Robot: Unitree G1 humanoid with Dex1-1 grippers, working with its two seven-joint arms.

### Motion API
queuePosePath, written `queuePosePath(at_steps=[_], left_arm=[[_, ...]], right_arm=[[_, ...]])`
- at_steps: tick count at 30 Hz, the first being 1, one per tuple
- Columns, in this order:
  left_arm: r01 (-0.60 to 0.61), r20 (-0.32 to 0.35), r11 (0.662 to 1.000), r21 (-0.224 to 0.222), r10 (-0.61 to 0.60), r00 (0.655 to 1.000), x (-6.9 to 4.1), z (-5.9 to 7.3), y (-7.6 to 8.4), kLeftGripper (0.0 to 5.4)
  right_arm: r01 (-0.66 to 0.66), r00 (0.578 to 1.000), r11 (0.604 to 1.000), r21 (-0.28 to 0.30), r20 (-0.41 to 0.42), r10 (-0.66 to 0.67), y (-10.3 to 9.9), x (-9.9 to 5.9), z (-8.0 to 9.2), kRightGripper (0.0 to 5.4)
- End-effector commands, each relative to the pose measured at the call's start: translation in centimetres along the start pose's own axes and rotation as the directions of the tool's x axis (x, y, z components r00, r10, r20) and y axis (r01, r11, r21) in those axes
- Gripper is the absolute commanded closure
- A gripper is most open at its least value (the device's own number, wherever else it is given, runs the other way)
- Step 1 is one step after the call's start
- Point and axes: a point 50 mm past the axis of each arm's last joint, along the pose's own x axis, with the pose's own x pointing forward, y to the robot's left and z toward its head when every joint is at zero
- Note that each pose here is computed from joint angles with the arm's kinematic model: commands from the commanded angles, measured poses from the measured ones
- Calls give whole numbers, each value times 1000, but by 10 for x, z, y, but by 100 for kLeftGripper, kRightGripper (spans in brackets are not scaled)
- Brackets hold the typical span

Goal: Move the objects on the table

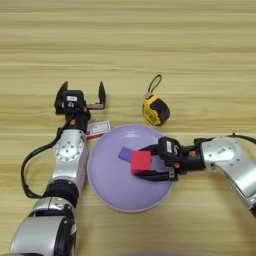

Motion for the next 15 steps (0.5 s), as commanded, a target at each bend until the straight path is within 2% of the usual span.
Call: queuePosePath(at_steps=[1, 10, 11, 15], left_arm=[[9, 10, 1000, 6, -9, 1000, 2, 2, -3, 0], [9, 11, 1000, 6, -9, 1000, 2, 3, -3, 0], [9, 10, 1000, 6, -9, 1000, 2, 3, -3, 0], [9, 10, 1000, 6, -9, 1000, 2, 2, -3, 0]], right_arm=[[-69, 997, 997, -47, -46, 67, 3, 1, -4, 309], [-98, 994, 993, -60, -61, 95, 4, 5, -5, 309], [-100, 993, 993, -61, -61, 96, 4, 5, -5, 280], [-98, 994, 993, -66, -48, 95, 4, 6, -3, 233]])
